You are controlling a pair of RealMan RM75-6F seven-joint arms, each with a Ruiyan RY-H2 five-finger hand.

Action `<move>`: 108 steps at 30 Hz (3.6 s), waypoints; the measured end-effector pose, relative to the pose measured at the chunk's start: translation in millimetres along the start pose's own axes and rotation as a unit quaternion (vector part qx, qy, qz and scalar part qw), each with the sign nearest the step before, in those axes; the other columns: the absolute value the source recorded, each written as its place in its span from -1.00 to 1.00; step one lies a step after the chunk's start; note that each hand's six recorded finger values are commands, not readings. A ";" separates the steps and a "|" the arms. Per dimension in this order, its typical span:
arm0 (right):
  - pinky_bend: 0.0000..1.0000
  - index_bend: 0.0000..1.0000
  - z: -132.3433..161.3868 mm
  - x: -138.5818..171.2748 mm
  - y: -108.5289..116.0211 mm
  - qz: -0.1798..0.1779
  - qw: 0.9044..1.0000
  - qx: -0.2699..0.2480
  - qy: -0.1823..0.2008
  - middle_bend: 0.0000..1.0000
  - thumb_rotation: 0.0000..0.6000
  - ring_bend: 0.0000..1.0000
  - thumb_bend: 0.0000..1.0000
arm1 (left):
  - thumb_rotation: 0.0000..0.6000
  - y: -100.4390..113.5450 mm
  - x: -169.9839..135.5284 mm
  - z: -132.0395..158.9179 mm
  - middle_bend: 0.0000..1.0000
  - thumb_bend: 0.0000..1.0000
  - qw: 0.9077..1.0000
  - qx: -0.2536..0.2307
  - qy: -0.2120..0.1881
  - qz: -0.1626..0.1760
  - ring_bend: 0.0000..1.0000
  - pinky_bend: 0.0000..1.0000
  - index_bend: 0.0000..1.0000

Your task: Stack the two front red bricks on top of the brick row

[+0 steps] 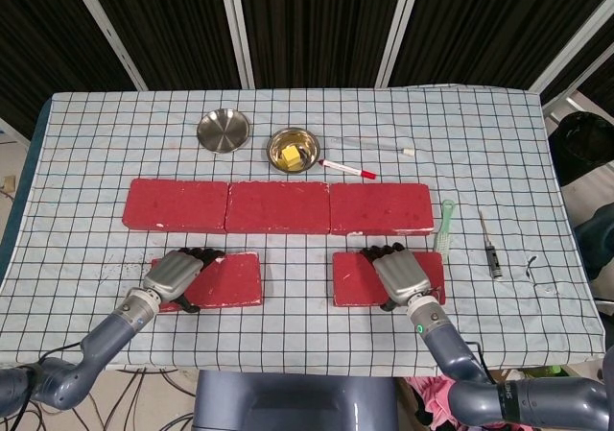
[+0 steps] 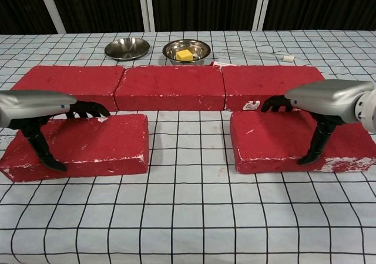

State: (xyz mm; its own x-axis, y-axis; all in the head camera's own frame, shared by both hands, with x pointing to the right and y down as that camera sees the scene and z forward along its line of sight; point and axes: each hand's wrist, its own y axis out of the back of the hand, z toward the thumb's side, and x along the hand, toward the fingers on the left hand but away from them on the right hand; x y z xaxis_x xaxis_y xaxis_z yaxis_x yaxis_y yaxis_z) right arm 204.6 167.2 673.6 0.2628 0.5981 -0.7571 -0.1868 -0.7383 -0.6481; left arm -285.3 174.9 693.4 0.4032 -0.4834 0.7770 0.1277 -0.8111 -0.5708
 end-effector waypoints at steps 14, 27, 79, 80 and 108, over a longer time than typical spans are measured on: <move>-0.64 -0.62 -5.3 12.4 24.4 -0.022 1.000 -0.010 -0.003 -0.51 1.00 -0.59 -0.91 | 1.00 22.5 -9.9 -1.5 -0.52 -0.38 1.000 -0.020 -0.006 0.018 -0.68 -0.47 -0.70; -0.64 -0.62 -32.8 27.3 107.0 -0.068 0.997 -0.021 -0.029 -0.51 1.00 -0.59 -0.91 | 1.00 119.1 -3.0 -26.7 -0.53 -0.38 0.998 -0.011 0.007 0.063 -0.71 -0.49 -0.68; -0.64 -0.62 10.1 -133.5 137.7 -0.007 1.000 -0.019 0.005 -0.51 1.00 -0.59 -0.91 | 1.00 150.1 107.3 -38.4 -0.54 -0.57 0.999 0.039 -0.004 0.037 -0.75 -0.52 -0.67; -0.64 -0.62 10.2 -133.8 137.5 -0.008 1.000 -0.019 0.005 -0.51 1.00 -0.59 -0.91 | 1.00 150.3 107.3 -37.8 -0.54 -0.58 0.998 0.041 -0.006 0.037 -0.75 -0.52 -0.67; -0.64 -0.62 12.2 -133.0 132.1 -0.010 1.000 -0.026 0.006 -0.51 1.00 -0.59 -0.91 | 1.00 146.1 112.5 -36.2 -0.56 -0.68 0.998 0.043 -0.026 0.027 -0.76 -0.53 -0.68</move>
State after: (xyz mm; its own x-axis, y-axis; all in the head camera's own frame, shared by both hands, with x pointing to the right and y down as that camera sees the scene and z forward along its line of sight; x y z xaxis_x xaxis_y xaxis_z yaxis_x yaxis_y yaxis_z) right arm 133.4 -6.1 687.8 0.2767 0.6095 -0.7429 -0.1313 -0.7419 -0.6576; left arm -254.0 -9.9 707.0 0.4583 -0.5052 0.7312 0.1816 -0.7522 -0.6335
